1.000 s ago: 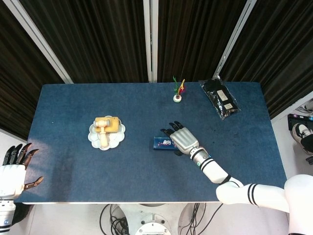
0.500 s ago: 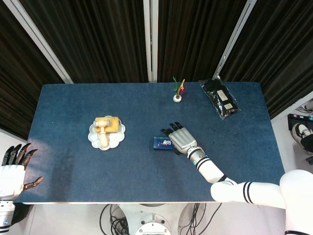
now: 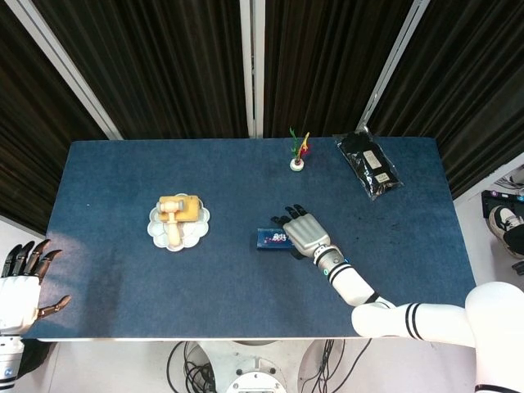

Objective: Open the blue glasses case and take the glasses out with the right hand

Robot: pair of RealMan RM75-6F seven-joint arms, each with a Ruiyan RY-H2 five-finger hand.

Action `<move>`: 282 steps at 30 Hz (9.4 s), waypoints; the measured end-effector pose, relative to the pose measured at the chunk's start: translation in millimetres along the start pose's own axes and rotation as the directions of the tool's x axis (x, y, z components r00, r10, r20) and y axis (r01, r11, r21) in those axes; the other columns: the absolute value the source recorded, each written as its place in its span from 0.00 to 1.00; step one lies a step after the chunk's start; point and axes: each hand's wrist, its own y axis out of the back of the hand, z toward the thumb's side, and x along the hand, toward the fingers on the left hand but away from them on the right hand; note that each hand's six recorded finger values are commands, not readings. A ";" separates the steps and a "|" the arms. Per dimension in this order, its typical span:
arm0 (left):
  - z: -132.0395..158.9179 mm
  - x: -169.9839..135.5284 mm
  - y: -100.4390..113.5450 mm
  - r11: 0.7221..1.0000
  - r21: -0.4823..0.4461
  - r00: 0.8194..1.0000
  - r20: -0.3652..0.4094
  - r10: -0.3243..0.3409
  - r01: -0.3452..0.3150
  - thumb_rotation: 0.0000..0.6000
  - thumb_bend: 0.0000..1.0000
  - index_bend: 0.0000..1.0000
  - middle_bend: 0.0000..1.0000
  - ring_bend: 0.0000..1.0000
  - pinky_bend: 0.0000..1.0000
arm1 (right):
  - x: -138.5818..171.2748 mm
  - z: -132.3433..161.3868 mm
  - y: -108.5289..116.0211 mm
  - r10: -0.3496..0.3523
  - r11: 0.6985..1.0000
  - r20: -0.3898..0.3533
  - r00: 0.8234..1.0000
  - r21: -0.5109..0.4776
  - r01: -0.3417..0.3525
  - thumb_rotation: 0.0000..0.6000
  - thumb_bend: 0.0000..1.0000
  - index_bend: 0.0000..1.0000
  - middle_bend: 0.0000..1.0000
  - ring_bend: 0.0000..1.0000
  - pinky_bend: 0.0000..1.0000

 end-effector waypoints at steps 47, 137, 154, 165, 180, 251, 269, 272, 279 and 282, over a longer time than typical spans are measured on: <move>1.6 2.3 0.5 1.000 0.007 1.000 -0.003 -0.011 0.011 1.00 0.04 0.21 0.07 0.00 0.00 | -39.3 -25.9 19.4 -0.005 0.999 0.099 0.995 -0.035 0.008 1.00 0.36 0.04 0.13 0.00 0.00; -0.2 4.2 -3.6 1.000 -0.007 1.000 -0.011 -0.014 0.013 1.00 0.04 0.21 0.07 0.00 0.00 | 3.9 -55.9 -17.0 0.004 0.985 0.014 1.000 -0.174 -0.001 0.99 0.65 0.00 0.25 0.00 0.00; -0.5 0.5 -1.0 1.000 -0.007 1.000 -0.015 -0.007 0.007 1.00 0.04 0.21 0.07 0.00 0.00 | 11.9 68.7 0.2 -0.140 0.990 -0.294 0.945 -0.060 0.128 1.00 0.07 0.00 0.00 0.00 0.00; -1.8 -3.1 0.4 1.000 -0.011 1.000 -0.016 0.001 -0.001 1.00 0.04 0.21 0.07 0.00 0.00 | 28.9 111.7 -25.2 -0.145 0.989 -0.389 0.910 -0.061 0.132 0.99 0.03 0.00 0.00 0.00 0.00; -2.9 -4.8 -1.6 1.000 -0.019 1.000 -0.017 0.002 -0.002 1.00 0.04 0.21 0.07 0.00 0.00 | 4.4 56.9 -21.3 -0.205 0.974 -0.205 0.957 0.057 0.221 1.00 0.03 0.00 0.00 0.00 0.00; -8.4 -4.0 -2.7 0.999 -0.032 1.000 -0.031 0.001 -0.002 1.00 0.04 0.21 0.07 0.00 0.00 | -57.9 -7.1 4.8 0.001 0.990 -0.026 1.000 -0.142 -0.004 1.00 0.47 0.00 0.20 0.00 0.00; -8.6 -5.5 -1.0 1.000 -0.030 0.999 -0.031 0.006 -0.007 1.00 0.04 0.21 0.07 0.00 0.00 | -41.9 16.3 14.7 -0.052 0.996 -0.110 0.993 -0.075 0.044 1.00 0.41 0.02 0.23 0.00 0.00; -8.0 -4.9 -1.2 1.000 -0.030 1.000 -0.030 0.005 -0.006 1.00 0.04 0.21 0.07 0.00 0.00 | -41.8 10.6 21.2 -0.079 0.997 -0.100 0.992 -0.004 0.079 1.00 0.32 0.11 0.22 0.00 0.00; -7.9 -5.3 -1.0 1.000 -0.029 0.999 -0.033 0.006 -0.007 1.00 0.04 0.21 0.07 0.00 0.00 | -45.3 4.2 25.6 -0.080 0.985 -0.080 0.994 0.148 0.091 1.00 0.30 0.26 0.22 0.00 0.00; -8.4 -6.3 -1.0 1.000 -0.029 0.999 -0.035 0.005 -0.006 1.00 0.04 0.21 0.07 0.00 0.00 | -48.0 1.8 25.1 -0.073 0.983 -0.062 0.995 0.162 0.082 1.00 0.33 0.30 0.23 0.00 0.00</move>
